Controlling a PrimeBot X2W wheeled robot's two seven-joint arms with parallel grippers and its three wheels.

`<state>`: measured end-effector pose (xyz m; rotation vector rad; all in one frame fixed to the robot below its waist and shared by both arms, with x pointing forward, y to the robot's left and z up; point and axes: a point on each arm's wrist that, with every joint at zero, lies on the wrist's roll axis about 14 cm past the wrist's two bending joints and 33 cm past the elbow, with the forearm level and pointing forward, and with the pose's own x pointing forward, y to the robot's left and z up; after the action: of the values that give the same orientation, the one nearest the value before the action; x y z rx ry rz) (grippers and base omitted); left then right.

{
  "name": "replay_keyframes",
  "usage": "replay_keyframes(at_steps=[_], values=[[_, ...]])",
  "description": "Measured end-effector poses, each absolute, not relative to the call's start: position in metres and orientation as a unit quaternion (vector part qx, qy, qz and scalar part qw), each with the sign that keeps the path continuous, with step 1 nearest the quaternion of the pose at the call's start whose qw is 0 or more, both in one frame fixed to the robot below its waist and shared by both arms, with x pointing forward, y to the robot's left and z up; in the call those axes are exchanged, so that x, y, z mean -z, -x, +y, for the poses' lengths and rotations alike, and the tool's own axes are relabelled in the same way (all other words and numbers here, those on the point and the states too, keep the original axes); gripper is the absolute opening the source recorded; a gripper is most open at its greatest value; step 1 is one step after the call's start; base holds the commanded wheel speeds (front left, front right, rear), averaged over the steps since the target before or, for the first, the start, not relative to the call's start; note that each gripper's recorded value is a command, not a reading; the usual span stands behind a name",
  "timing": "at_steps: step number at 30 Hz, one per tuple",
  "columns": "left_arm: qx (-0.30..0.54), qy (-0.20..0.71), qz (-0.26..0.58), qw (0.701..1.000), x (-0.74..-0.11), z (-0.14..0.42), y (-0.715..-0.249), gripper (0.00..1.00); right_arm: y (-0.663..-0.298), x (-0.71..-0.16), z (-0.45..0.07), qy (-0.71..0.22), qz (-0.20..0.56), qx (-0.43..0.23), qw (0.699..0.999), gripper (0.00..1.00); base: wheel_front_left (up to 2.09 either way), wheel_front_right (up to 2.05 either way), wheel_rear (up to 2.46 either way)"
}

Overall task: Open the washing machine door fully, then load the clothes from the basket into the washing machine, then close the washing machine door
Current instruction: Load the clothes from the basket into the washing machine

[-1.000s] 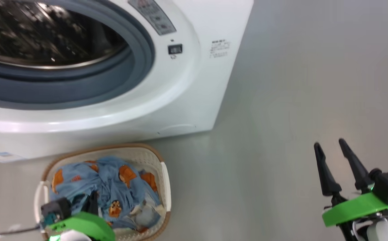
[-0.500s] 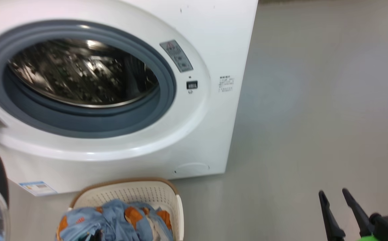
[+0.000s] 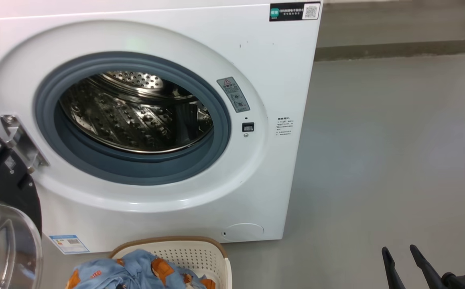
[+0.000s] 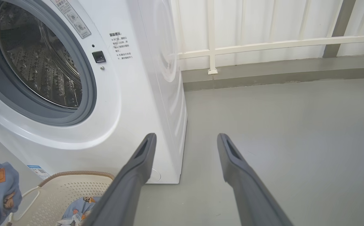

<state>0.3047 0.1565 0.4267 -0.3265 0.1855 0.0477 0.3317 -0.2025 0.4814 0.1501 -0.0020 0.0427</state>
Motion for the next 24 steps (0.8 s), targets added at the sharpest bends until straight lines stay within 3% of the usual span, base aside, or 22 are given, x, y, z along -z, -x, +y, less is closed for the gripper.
replay_keyframes(at_steps=[24], values=[[-0.031, 0.167, 0.069, 0.983, -0.440, 0.158, -0.298, 0.00, -0.329, -0.488, -0.199, -0.072, -0.013, -0.025, 0.997, 1.00, 0.00, 0.00, 0.00]])
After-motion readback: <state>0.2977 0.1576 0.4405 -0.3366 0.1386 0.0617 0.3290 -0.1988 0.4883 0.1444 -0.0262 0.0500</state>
